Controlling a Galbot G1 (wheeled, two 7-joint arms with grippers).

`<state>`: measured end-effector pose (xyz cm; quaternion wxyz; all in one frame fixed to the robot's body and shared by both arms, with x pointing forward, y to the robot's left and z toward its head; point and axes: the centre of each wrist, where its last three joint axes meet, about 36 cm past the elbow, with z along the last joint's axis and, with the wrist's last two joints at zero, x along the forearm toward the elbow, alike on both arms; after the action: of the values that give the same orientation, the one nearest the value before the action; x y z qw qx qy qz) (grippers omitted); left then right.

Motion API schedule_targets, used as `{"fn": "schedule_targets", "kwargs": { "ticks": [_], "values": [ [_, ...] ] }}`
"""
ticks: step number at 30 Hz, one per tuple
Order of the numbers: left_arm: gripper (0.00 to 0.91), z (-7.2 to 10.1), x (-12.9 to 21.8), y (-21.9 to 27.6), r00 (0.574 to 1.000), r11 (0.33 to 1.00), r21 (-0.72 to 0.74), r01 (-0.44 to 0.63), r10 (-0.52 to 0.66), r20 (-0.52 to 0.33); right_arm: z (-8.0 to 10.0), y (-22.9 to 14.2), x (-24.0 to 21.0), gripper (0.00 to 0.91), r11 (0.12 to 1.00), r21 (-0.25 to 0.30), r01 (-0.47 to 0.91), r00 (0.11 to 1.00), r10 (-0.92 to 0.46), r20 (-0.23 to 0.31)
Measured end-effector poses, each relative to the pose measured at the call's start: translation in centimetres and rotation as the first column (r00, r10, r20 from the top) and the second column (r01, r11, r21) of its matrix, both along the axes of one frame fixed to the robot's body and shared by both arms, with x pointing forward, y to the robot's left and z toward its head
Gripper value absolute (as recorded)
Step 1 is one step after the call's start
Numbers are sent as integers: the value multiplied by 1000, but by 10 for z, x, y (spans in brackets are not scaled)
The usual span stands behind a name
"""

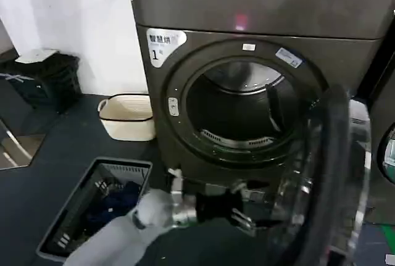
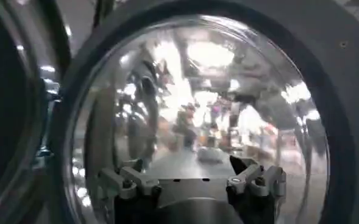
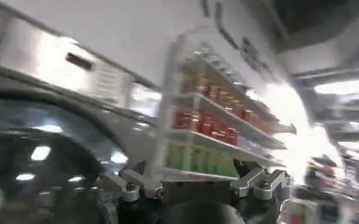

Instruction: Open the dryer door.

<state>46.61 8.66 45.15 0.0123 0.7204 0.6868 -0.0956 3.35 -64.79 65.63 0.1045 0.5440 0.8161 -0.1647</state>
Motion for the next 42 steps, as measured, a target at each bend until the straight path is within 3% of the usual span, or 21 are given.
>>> {"fn": "schedule_targets", "kwargs": {
  "ticks": [7, 14, 18, 24, 33, 42],
  "values": [
    [907, -1, -3, -47, 998, 998, -6, 56, -56, 2, 8, -9, -27, 907, 991, 35, 132, 990, -134, 52],
    [907, -3, -5, -96, 995, 994, -31, 101, -100, 9, 22, -17, -60, 907, 974, -1, 225, 973, -225, 50],
    [907, -2, -6, -125, 994, 999, -34, 40, -36, 102, 28, -17, -79, 907, 967, -20, 254, 966, -252, 61],
    [907, -5, -6, -165, 995, 999, -13, 40, -38, 90, 33, -16, -91, 907, 961, -30, 275, 959, -272, 78],
    [907, 0, -3, -213, 987, 999, -11, -35, 36, 155, 38, -18, -94, 907, 960, -39, 278, 958, -274, 85],
    [907, -21, 15, -208, 961, 984, 44, -174, 160, 226, 40, -19, -94, 907, 959, -47, 278, 958, -273, 91]
  ]
}}
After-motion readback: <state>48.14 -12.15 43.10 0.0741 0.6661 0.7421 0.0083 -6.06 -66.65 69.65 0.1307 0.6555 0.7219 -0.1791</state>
